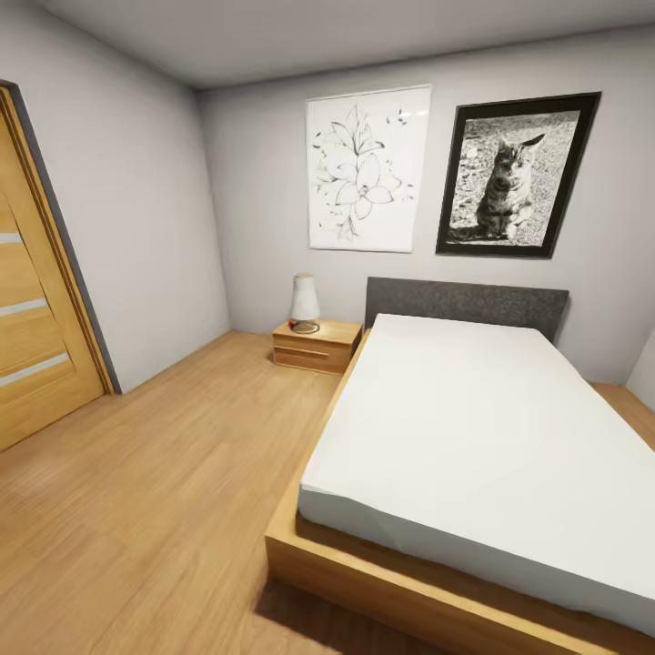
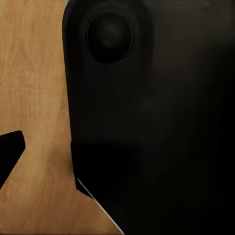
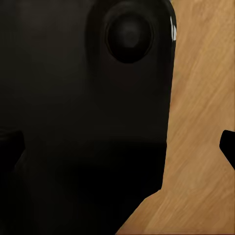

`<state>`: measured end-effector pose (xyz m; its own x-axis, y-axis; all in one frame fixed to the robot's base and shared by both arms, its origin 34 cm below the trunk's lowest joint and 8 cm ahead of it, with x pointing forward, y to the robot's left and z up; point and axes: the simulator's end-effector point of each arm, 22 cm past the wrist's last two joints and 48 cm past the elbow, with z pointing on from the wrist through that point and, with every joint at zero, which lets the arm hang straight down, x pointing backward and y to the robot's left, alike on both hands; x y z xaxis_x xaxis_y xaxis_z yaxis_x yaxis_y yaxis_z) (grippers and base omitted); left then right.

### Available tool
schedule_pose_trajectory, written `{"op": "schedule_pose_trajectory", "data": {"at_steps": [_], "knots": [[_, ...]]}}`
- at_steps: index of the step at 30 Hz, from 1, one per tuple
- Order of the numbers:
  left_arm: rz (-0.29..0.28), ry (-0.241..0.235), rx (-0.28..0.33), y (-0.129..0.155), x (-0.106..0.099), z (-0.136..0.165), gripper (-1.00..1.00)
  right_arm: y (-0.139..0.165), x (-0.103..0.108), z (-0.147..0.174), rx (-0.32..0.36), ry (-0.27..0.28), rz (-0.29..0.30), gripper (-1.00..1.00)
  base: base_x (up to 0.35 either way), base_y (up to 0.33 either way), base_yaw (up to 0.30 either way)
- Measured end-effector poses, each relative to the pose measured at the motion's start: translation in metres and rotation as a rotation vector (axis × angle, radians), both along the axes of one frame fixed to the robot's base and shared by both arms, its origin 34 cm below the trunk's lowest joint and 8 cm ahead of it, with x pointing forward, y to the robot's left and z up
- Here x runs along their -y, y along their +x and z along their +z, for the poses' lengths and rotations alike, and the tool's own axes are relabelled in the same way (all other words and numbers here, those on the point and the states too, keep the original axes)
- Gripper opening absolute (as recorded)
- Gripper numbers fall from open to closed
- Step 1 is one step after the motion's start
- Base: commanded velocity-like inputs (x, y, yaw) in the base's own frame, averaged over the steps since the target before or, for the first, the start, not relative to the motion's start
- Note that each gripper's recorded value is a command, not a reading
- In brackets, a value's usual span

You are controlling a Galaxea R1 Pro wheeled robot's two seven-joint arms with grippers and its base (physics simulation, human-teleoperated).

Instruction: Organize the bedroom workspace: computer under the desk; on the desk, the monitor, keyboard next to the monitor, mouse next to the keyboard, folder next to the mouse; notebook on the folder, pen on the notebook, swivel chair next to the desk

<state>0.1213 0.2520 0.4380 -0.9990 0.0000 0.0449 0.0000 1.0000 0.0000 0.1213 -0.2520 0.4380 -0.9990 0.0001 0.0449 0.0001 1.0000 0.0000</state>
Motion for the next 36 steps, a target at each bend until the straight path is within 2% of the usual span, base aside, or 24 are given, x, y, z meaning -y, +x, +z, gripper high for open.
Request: {"op": "schedule_pose_trajectory", "data": {"at_steps": [4, 8, 14, 18, 28, 29, 36], "knots": [[-0.007, -0.020, 0.026, 0.010, 0.014, 0.005, 1.00, 0.015, -0.014, 0.005, 0.015, 0.018, -0.004, 1.00, 0.000, 0.000, 0.000], [-0.004, -0.037, 0.041, 0.017, 0.028, 0.012, 1.00, 0.018, -0.029, 0.012, 0.022, 0.037, -0.006, 1.00, 0.000, 0.000, 0.000], [0.001, -0.035, 0.086, 0.036, 0.026, 0.022, 1.00, 0.022, -0.043, 0.022, 0.043, 0.056, -0.003, 1.00, 0.000, 0.000, 0.000], [0.004, -0.031, 0.109, 0.047, 0.025, 0.029, 1.00, 0.031, -0.040, 0.028, 0.073, 0.052, -0.002, 1.00, 0.000, 0.000, 0.000], [0.005, -0.033, 0.109, 0.047, 0.027, 0.044, 1.00, 0.044, -0.040, 0.045, 0.130, 0.050, -0.003, 1.00, 0.000, 0.000, 0.000], [0.005, -0.033, 0.109, 0.047, 0.027, 0.046, 1.00, 0.075, -0.039, 0.051, 0.271, 0.050, -0.006, 1.00, 0.000, 0.000, 0.000], [0.005, -0.034, 0.125, 0.054, 0.027, 0.057, 1.00, 0.081, -0.038, 0.063, 0.300, 0.045, -0.015, 1.00, 0.000, 0.000, 0.000]]}}
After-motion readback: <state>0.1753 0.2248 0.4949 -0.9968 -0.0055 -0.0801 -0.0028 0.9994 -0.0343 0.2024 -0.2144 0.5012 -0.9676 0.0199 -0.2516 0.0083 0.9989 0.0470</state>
